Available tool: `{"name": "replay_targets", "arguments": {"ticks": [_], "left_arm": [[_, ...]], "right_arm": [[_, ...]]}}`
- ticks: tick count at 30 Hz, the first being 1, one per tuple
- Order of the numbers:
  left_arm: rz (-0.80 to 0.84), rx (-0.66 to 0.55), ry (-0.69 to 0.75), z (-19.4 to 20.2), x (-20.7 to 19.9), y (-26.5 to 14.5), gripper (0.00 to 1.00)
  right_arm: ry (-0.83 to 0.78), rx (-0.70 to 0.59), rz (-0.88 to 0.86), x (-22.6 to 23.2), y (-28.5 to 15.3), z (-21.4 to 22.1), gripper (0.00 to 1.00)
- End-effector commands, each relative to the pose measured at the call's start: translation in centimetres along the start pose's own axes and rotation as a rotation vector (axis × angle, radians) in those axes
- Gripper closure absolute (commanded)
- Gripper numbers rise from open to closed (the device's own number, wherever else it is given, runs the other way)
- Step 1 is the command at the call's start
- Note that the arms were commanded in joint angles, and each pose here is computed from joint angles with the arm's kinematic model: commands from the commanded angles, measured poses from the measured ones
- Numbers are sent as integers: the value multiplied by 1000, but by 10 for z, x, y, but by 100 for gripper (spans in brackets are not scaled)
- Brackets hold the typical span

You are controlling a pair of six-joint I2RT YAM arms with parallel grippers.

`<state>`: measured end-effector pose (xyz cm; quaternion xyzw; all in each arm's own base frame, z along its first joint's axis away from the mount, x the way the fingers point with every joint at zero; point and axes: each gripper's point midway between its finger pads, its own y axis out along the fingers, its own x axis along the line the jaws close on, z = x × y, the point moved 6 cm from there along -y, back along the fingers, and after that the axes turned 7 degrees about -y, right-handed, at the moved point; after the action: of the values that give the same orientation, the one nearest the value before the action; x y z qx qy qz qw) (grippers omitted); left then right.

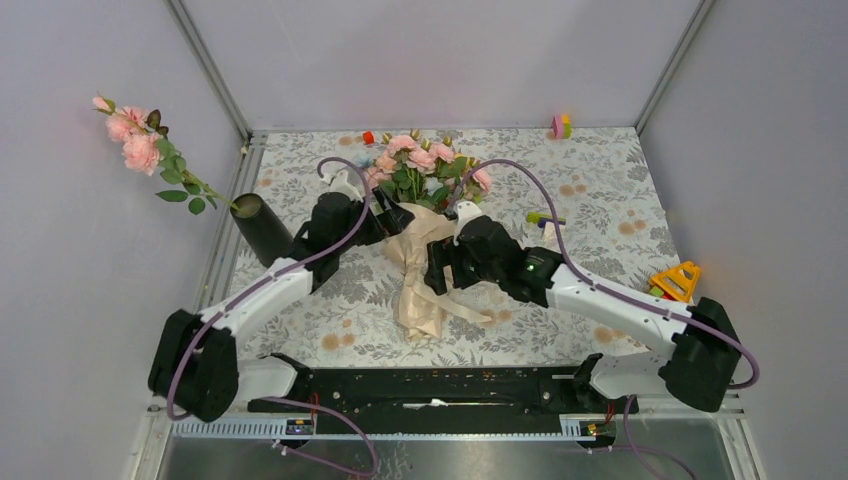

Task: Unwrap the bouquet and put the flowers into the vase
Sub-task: Untie the ribbon from the wrapping paper.

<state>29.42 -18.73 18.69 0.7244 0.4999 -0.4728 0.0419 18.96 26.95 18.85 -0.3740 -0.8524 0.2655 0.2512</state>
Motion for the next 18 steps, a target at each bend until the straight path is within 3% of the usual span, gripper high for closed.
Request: {"name": "replay_targets", "arguments": {"ticks": [1, 11, 18], "left_arm": [[-12, -22, 19, 2, 4, -27, 1], [122, 81, -21, 28, -2, -62, 2], [145, 146, -63, 44, 4, -68, 12]], "right_arm": [[-14, 78, -41, -10, -15, 24, 11], [95, 132, -227, -32, -2, 71, 10], [56, 105, -257, -34, 24, 69, 13]]}}
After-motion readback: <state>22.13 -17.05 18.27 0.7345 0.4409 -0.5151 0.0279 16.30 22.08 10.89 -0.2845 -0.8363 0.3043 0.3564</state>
